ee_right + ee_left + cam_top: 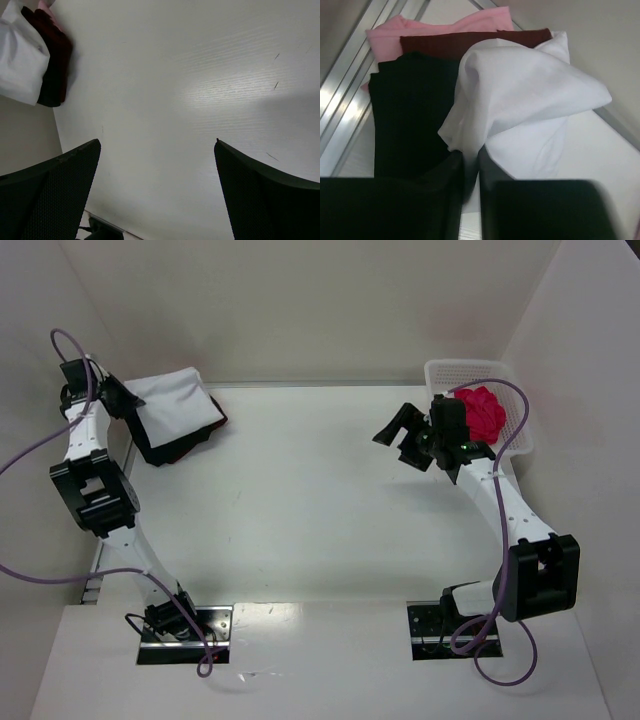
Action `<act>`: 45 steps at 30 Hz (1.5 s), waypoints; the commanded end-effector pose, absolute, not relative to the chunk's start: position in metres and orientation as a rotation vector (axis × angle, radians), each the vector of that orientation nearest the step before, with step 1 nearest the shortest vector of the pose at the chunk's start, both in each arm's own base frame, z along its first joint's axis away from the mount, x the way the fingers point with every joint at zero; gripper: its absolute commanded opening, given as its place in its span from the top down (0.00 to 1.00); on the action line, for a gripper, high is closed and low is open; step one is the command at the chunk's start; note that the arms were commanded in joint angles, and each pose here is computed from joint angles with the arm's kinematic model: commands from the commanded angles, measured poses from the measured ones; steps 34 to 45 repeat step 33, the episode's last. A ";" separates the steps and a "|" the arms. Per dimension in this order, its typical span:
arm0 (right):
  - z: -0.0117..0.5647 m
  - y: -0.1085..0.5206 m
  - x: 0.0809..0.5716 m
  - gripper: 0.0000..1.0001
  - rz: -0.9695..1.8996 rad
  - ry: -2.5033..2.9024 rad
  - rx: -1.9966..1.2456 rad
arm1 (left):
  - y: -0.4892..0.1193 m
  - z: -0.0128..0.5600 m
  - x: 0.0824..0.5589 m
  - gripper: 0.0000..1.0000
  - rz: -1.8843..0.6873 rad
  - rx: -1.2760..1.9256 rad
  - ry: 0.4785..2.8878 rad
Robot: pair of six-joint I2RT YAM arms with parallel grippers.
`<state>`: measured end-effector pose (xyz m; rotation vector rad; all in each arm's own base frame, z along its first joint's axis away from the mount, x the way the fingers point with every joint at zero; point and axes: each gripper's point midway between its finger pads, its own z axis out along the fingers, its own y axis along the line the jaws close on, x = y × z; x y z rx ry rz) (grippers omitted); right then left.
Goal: Fold and stack the t-shirts
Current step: Put the neatly folded tshirt into the corner of the board with the left arm
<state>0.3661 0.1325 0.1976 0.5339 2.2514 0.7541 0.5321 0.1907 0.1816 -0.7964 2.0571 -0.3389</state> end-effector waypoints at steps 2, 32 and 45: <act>0.210 0.125 0.376 0.00 0.734 2.178 0.526 | 0.212 0.215 0.526 0.57 -0.282 -0.822 1.959; 0.263 -0.021 0.463 0.00 0.118 2.005 0.622 | 0.044 0.289 0.452 0.01 -0.204 -0.199 2.070; 0.260 -0.024 0.462 0.00 0.116 2.007 0.619 | 0.042 0.287 0.453 0.01 -0.189 -0.201 2.074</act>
